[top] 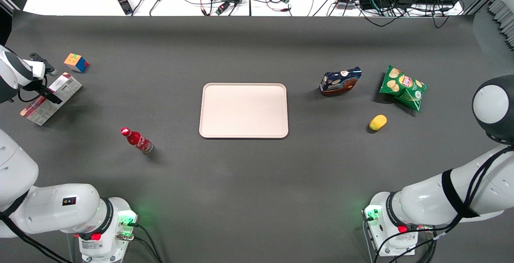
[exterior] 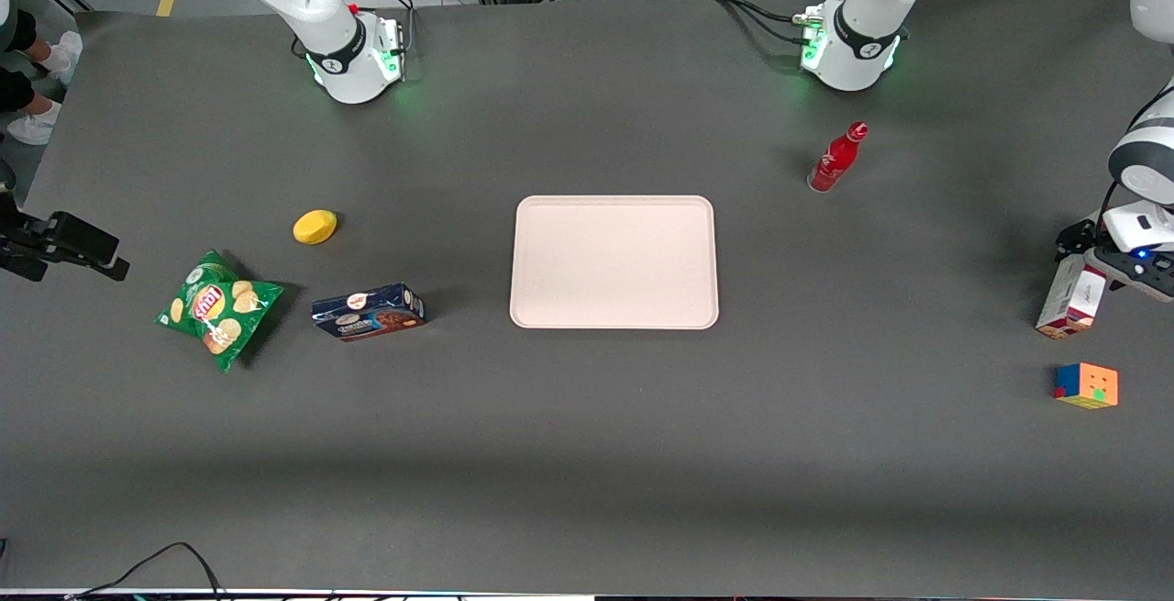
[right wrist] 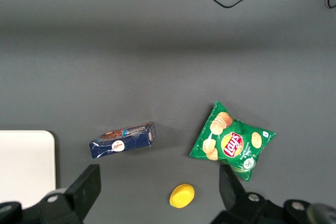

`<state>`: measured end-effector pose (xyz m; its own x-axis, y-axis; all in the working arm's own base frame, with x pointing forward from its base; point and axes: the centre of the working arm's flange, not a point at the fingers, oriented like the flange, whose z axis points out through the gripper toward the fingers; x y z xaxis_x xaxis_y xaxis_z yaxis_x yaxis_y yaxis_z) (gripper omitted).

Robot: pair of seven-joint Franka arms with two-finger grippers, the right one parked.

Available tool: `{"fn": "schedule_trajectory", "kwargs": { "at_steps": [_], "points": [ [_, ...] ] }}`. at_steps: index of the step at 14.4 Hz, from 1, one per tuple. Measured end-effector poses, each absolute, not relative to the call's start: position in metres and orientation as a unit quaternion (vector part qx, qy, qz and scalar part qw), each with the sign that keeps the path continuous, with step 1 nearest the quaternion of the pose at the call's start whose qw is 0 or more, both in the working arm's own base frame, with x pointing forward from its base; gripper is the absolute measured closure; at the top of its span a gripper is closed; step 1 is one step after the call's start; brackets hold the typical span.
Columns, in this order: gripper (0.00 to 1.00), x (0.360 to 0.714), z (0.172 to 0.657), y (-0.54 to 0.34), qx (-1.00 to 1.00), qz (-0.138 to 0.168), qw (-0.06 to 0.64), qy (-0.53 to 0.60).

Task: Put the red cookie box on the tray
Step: 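Close the left gripper around the cookie box's base, then lift the cookie box and carry it toward the white tray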

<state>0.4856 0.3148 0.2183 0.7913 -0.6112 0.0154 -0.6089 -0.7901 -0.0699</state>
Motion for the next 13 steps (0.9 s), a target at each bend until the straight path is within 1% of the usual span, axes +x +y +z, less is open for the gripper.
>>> {"fn": "schedule_trajectory", "kwargs": {
  "at_steps": [2, 3, 4, 7, 9, 11, 13],
  "points": [
    [0.15, 0.485, 0.214, 0.315, -0.946, -0.018, 0.031, 0.321],
    [0.15, 0.485, 0.214, 0.315, -0.946, -0.018, 0.031, 0.321],
    [0.22, 0.485, 0.213, 0.315, -0.946, -0.018, 0.031, 0.323],
    [0.59, 0.487, 0.215, 0.315, -0.944, -0.019, 0.033, 0.327],
    [0.76, 0.498, 0.224, 0.316, -0.941, -0.026, 0.036, 0.336],
    [0.76, 0.518, 0.242, 0.315, -0.937, -0.031, 0.025, 0.346],
    [0.78, 0.534, 0.267, 0.313, -0.934, -0.043, 0.026, 0.355]
  ]
}}
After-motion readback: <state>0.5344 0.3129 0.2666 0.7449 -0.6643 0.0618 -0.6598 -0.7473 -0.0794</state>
